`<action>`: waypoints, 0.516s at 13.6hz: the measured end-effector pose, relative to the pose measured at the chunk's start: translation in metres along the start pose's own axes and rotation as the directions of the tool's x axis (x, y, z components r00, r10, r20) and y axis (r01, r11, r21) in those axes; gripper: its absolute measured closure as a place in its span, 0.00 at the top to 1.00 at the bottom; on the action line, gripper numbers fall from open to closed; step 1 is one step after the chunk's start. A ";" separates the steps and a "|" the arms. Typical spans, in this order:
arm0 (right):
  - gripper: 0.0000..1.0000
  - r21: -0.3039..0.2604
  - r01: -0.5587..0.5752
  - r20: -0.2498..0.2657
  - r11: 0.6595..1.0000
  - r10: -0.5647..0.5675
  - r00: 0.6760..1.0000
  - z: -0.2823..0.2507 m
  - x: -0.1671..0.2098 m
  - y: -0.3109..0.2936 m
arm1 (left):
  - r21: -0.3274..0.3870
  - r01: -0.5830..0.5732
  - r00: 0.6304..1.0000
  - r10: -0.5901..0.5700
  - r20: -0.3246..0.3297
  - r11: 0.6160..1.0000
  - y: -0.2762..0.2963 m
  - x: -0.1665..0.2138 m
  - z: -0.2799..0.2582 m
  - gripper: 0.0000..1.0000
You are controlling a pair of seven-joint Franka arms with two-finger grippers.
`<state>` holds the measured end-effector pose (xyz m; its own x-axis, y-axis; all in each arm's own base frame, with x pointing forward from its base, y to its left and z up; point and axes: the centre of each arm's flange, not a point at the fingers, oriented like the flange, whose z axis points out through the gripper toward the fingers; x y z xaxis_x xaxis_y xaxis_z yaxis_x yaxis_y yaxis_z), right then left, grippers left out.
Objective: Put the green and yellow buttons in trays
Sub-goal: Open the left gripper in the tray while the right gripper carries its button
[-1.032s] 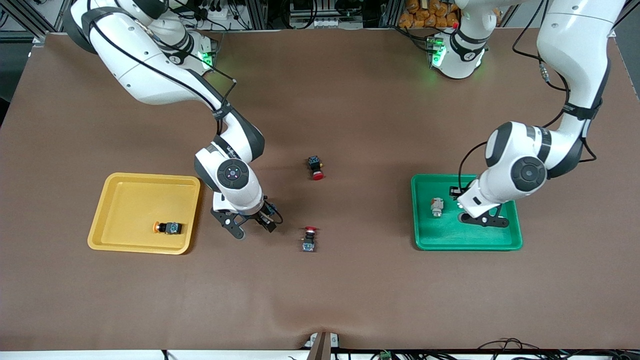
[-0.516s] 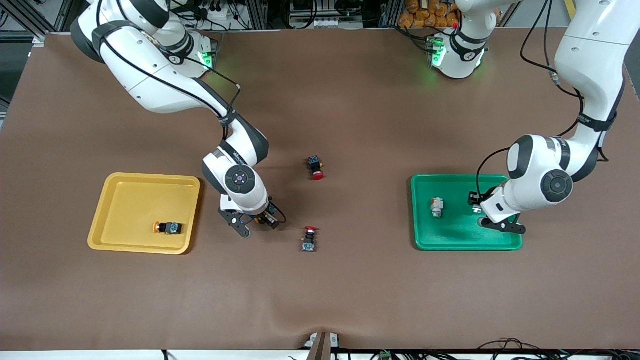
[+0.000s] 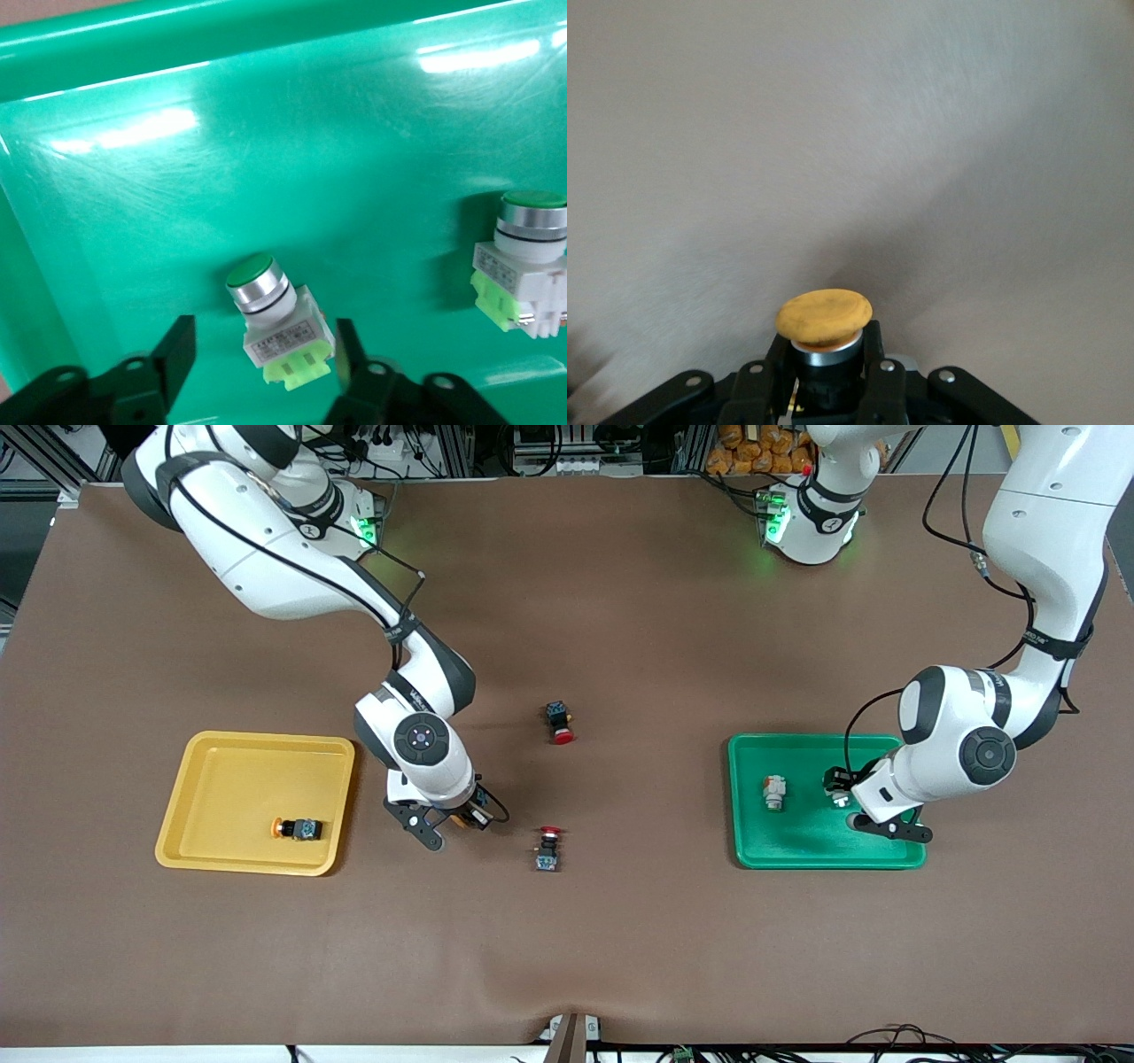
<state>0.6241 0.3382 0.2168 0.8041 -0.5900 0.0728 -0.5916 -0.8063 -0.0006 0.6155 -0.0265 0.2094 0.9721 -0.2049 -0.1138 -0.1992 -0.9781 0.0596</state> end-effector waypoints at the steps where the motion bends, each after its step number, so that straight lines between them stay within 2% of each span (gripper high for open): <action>1: 0.33 -0.010 0.086 -0.009 0.996 -0.086 0.996 -0.017 0.004 0.001 | 0.001 0.001 1.000 -0.001 -0.004 1.000 -0.001 0.001 -0.002 0.87; 2: 0.33 -0.016 0.181 -0.016 0.983 -0.181 0.983 -0.035 0.012 0.003 | 0.002 0.001 1.000 -0.001 -0.010 1.000 -0.001 0.003 -0.005 0.99; 3: 0.33 -0.025 0.288 -0.017 0.957 -0.288 0.957 -0.053 0.022 0.006 | 0.004 0.002 1.000 -0.002 -0.018 1.000 -0.002 0.005 -0.008 1.00; 4: 0.33 -0.030 0.401 -0.020 0.915 -0.402 0.915 -0.069 0.036 0.012 | 0.006 0.003 1.000 -0.003 -0.027 1.000 -0.003 0.007 -0.013 1.00; 6: 0.33 -0.042 0.597 -0.033 0.801 -0.598 0.801 -0.091 0.066 0.027 | 0.010 0.006 0.999 -0.006 -0.042 1.000 -0.005 0.013 -0.023 1.00; 7: 0.33 -0.054 0.686 -0.024 0.725 -0.688 0.725 -0.095 0.080 0.037 | 0.013 0.007 0.999 -0.007 -0.045 1.000 -0.006 0.015 -0.029 1.00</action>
<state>0.6607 0.2657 0.3176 0.9888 0.1279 0.0774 0.1197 -0.9874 0.1033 0.6352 -0.0223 0.2364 0.9781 -0.1965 -0.0692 -0.1936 -0.9800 0.0460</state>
